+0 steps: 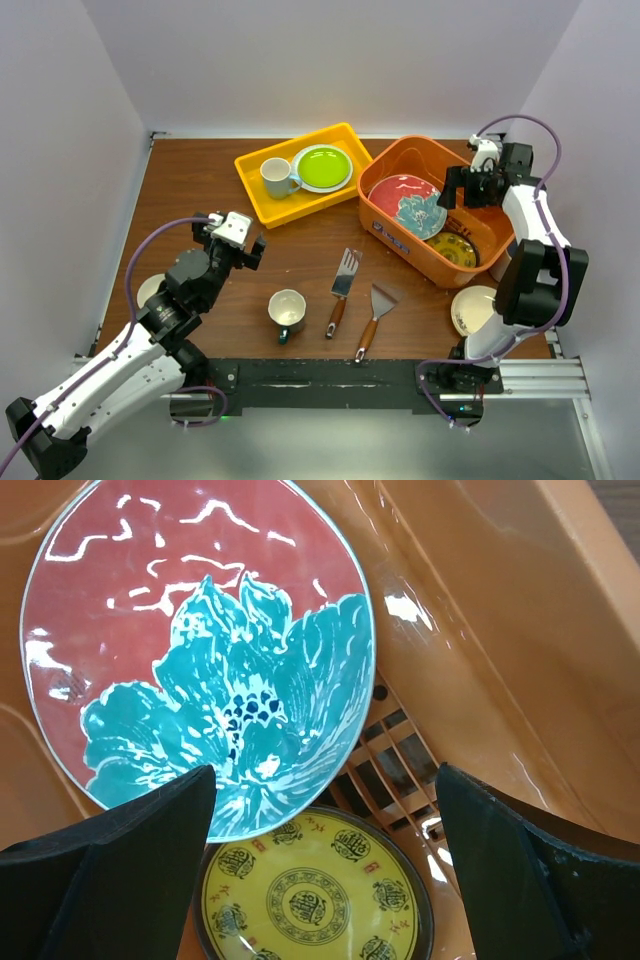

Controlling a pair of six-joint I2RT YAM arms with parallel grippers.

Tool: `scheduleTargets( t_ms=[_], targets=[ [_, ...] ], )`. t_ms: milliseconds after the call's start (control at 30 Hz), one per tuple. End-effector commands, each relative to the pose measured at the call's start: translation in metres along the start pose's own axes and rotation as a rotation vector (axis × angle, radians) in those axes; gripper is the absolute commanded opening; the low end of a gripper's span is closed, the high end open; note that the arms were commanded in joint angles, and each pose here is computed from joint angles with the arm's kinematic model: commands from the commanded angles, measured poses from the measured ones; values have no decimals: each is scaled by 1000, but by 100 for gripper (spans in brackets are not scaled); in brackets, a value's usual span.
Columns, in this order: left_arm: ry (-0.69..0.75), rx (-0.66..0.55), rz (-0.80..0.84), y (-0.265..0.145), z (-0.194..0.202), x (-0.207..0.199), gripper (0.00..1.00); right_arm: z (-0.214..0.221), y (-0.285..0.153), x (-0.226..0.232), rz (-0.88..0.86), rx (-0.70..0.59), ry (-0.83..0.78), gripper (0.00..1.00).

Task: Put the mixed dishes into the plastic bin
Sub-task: Pick up the plate from the corner of the board.

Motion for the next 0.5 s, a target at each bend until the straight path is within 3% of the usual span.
scheduleTargets(
  t_ms=[0, 467],
  targets=[
    [-32, -44, -17, 1, -6, 3, 100, -14, -18, 6, -1, -66, -62, 96],
    [-31, -43, -12, 1, -6, 2, 100, -12, -35, 20, -59, -117, -116, 96]
  ],
)
Point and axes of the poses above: each gripper's point midway between its finger pads, its own y axis out along the fingers, its own x axis along the line the jaws close on, z = x × y, the point moved 9 cm from there along -y, back along the fingers, and after that the axes turned 8 degrees about y, right-handed, at the moved point
